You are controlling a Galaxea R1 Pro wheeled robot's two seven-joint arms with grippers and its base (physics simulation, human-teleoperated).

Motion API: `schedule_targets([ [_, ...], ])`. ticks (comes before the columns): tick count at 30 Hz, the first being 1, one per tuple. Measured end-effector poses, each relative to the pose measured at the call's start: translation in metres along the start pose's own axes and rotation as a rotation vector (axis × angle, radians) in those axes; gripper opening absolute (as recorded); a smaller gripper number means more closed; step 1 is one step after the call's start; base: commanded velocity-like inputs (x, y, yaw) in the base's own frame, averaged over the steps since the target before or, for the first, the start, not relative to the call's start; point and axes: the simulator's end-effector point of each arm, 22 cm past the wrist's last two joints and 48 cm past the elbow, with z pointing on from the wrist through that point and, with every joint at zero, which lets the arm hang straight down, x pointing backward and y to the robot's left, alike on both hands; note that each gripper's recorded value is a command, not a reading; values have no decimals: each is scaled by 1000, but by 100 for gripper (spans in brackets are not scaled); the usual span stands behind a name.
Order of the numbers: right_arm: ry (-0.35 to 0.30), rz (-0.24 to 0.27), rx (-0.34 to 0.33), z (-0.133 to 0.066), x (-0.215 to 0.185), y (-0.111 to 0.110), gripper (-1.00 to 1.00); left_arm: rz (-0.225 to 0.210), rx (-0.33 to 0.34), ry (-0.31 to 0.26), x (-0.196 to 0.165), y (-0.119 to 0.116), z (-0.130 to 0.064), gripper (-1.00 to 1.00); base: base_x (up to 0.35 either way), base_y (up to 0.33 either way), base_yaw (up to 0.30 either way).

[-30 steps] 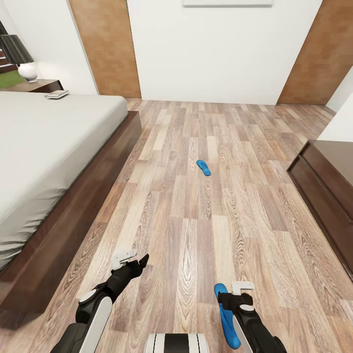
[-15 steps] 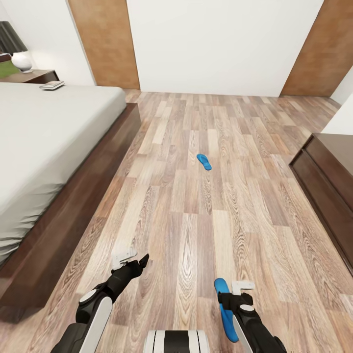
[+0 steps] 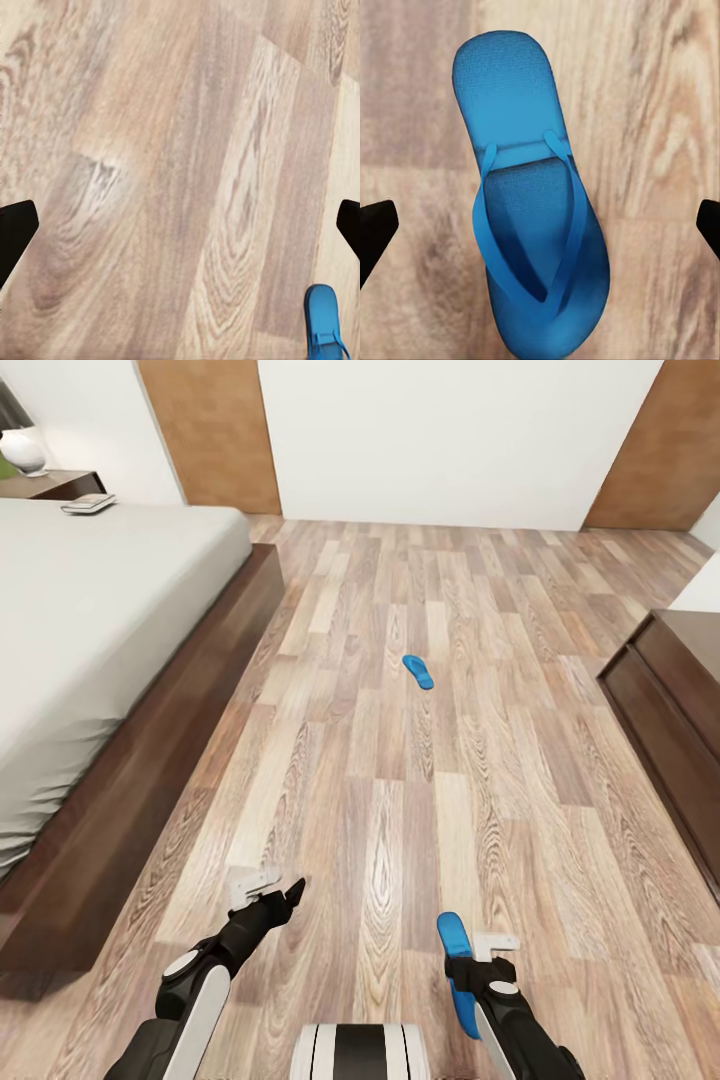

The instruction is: In the bedroom, move the book from the bed onto either nightstand, and place the two sandals side by side next to the bed.

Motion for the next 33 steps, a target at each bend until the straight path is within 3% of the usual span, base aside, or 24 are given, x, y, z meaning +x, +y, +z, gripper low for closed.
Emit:
schedule_targets([
  [33, 112, -14, 0, 26, 56, 3, 100, -27, -46, 100, 50, 29, 24, 100, 0, 0, 0],
])
